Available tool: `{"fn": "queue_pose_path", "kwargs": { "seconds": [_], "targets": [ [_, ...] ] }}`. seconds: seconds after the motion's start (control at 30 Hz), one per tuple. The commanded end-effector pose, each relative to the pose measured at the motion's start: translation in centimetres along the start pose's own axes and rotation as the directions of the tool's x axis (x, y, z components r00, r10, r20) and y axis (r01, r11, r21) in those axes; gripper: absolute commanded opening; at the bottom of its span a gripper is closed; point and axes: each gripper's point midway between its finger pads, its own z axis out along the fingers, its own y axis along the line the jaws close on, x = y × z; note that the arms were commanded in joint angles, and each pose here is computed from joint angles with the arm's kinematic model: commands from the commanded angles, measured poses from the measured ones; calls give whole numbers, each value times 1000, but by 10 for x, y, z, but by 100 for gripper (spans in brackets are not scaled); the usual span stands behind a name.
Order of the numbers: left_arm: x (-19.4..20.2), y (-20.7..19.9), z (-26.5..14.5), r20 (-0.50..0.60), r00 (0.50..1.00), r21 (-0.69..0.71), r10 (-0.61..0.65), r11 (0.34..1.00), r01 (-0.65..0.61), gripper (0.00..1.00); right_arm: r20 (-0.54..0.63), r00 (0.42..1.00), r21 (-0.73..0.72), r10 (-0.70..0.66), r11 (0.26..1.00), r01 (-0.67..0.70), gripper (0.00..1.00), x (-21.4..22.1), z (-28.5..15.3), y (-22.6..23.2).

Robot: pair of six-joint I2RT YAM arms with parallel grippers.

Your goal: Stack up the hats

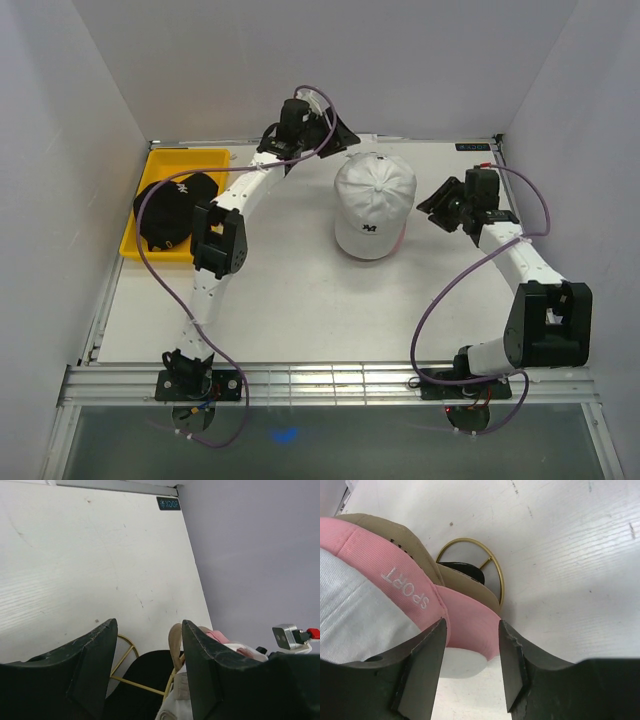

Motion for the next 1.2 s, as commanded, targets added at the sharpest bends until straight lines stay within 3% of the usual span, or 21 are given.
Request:
{"fn": "queue_pose_path", "kwargs": {
  "seconds": [0.0,0.17,0.33,0.53,0.73,0.93,1.17],
  "targets": [
    [-65,-44,-54,132,990,57,39,997,-47,65,38,999,-17,-14,1000,15,52,-9,-15,0],
    [-75,-48,-69,147,987,56,64,996,-73,65,55,998,-82,-25,996,30,53,-22,-28,14],
    [-81,-82,-99,193,969,134,154,974,-182,65,123,987,-169,-104,978,124,57,-47,-51,49],
    [-51,-91,-108,115,966,157,232,956,-249,65,219,954,-291,-204,920,263,64,-89,-59,100],
    [-11,-87,-97,27,967,155,254,954,-255,64,252,935,-412,-249,847,336,69,-115,-39,143],
    [21,-80,-78,-38,960,145,277,952,-269,64,208,919,-460,-335,796,394,69,-105,-5,168],
    [39,-57,-62,-76,963,81,258,964,-251,62,126,911,-476,-394,781,404,65,-64,32,165]
  ]
}}
